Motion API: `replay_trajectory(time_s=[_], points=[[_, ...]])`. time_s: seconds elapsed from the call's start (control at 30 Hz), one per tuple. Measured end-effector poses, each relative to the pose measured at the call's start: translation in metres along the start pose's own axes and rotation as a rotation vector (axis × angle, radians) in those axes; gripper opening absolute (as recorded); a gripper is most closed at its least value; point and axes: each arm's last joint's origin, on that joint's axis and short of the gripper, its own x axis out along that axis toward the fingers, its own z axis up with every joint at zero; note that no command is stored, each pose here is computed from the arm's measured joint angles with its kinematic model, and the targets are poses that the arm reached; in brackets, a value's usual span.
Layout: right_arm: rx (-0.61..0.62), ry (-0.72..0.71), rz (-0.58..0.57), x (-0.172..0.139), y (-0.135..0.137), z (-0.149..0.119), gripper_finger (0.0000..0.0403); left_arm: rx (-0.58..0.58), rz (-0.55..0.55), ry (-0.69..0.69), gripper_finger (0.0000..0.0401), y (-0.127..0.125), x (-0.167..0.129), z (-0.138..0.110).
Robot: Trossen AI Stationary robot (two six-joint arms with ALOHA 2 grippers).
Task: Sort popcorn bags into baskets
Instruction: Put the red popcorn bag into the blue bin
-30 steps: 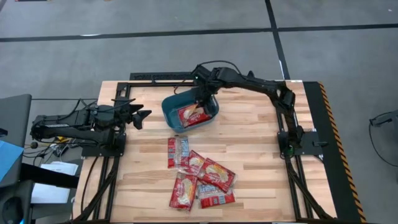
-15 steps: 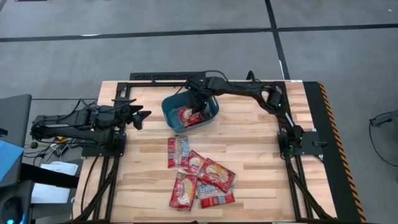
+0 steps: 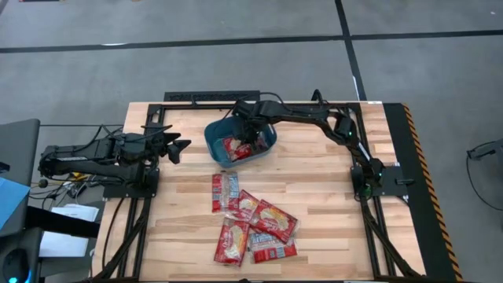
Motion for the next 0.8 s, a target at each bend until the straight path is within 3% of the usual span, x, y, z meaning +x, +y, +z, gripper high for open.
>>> replay_trajectory(time_s=[0.4, 0.8], points=[[0.062, 0.082, -0.109, 0.001, 0.011, 0.009, 0.0036, -0.001, -0.001, 0.000, 0.0303, 0.000, 0.000, 0.000], [0.111, 0.072, -0.115, -0.023, 0.017, 0.017, 0.0036, -0.001, -0.013, 0.010, 0.0303, 0.000, 0.000, 0.000]])
